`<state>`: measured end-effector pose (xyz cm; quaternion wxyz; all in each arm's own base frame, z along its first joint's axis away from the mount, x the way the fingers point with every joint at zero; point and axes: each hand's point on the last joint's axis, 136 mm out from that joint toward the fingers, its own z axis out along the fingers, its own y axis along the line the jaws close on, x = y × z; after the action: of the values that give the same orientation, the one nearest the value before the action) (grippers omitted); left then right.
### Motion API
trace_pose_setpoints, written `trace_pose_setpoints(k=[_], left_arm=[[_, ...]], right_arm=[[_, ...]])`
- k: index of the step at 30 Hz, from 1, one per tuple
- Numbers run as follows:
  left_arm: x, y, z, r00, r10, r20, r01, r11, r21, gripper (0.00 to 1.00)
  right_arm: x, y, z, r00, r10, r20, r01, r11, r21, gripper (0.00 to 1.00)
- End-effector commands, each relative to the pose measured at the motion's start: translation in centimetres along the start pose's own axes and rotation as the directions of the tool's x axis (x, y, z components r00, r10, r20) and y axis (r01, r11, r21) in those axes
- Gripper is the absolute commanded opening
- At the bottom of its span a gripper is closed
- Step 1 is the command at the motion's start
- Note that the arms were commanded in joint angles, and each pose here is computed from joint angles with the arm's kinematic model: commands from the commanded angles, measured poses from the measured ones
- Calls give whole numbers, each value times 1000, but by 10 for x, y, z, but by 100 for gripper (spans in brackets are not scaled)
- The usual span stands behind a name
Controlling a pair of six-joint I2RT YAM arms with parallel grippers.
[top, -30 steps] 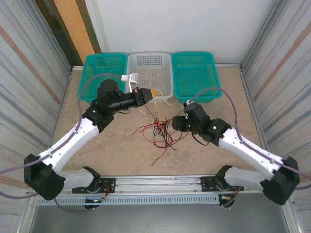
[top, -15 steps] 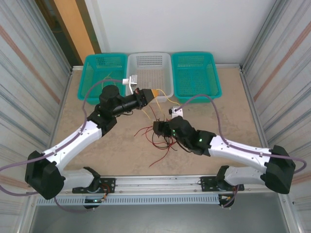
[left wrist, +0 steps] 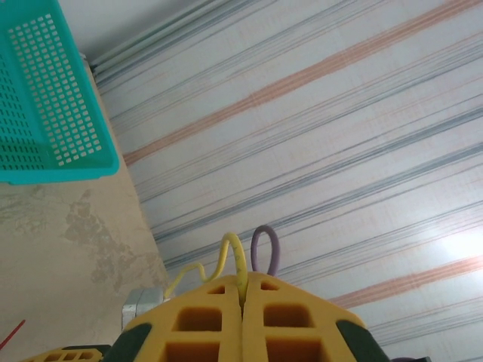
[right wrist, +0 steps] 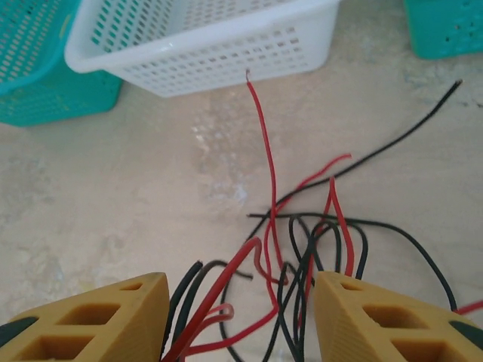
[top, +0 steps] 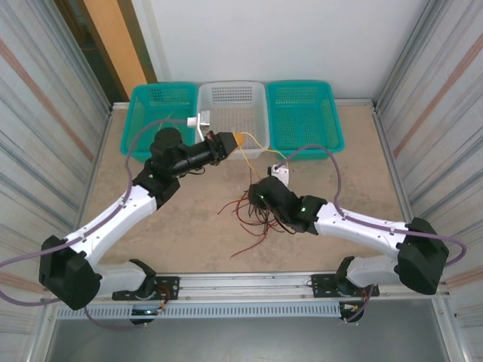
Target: Untangle the cables
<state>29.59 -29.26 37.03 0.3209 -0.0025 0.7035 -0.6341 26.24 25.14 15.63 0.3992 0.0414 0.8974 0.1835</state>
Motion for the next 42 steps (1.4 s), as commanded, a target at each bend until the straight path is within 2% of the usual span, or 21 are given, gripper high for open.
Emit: trace_pose_setpoints(k=[1, 5, 8, 12, 17, 20, 25, 29, 34, 37, 42], left_arm=[[-24, -29, -18, 997, 45, 70, -47, 999, 21, 0], [-33, -24, -26, 997, 19, 77, -20, 1000, 14, 0], [-39, -19, -35, 996, 25, 81, -23, 999, -36, 0], [-46, -12, -45, 998, 2, 69, 3, 997, -76, 0], [-55, -14, -62, 995, 37, 92, -27, 993, -111, 0], [-60, -12, -70, 994, 39, 106, -26, 992, -121, 0], [-62, -10, -71, 994, 30, 103, -18, 993, -117, 0], [-61, -10, -69, 995, 19, 100, -9, 995, -100, 0], [-58, -5, -66, 997, 6, 79, 2, 995, -99, 0], [-57, -1, -64, 998, -5, 70, 12, 995, -102, 0], [-55, -2, -63, 998, -11, 60, 17, 995, -100, 0]], right_arm=[[13, -36, -1, 999, -4, -48, 10, 992, 123, 55], [15, -49, 2, 997, 28, -68, -20, 992, 121, 44], [19, -61, 8, 993, 58, -98, -45, 990, 133, 40], [24, -74, 9, 992, 67, -106, -48, 985, 168, 42], [25, -77, 7, 990, 74, -118, -53, 983, 173, 43], [12, -62, -5, 995, 39, -90, -29, 993, 117, 46], [-31, -19, -50, 998, -51, 28, 52, 998, -40, 58], [-61, 26, -90, 987, -104, 125, 129, 967, -220, 59], [-77, 70, -124, 968, -163, 188, 220, 913, -344, 63], [-75, 92, -122, 957, -236, 168, 282, 894, -349, 64], [-70, 118, -112, 935, -319, 155, 353, 867, -351, 70]])
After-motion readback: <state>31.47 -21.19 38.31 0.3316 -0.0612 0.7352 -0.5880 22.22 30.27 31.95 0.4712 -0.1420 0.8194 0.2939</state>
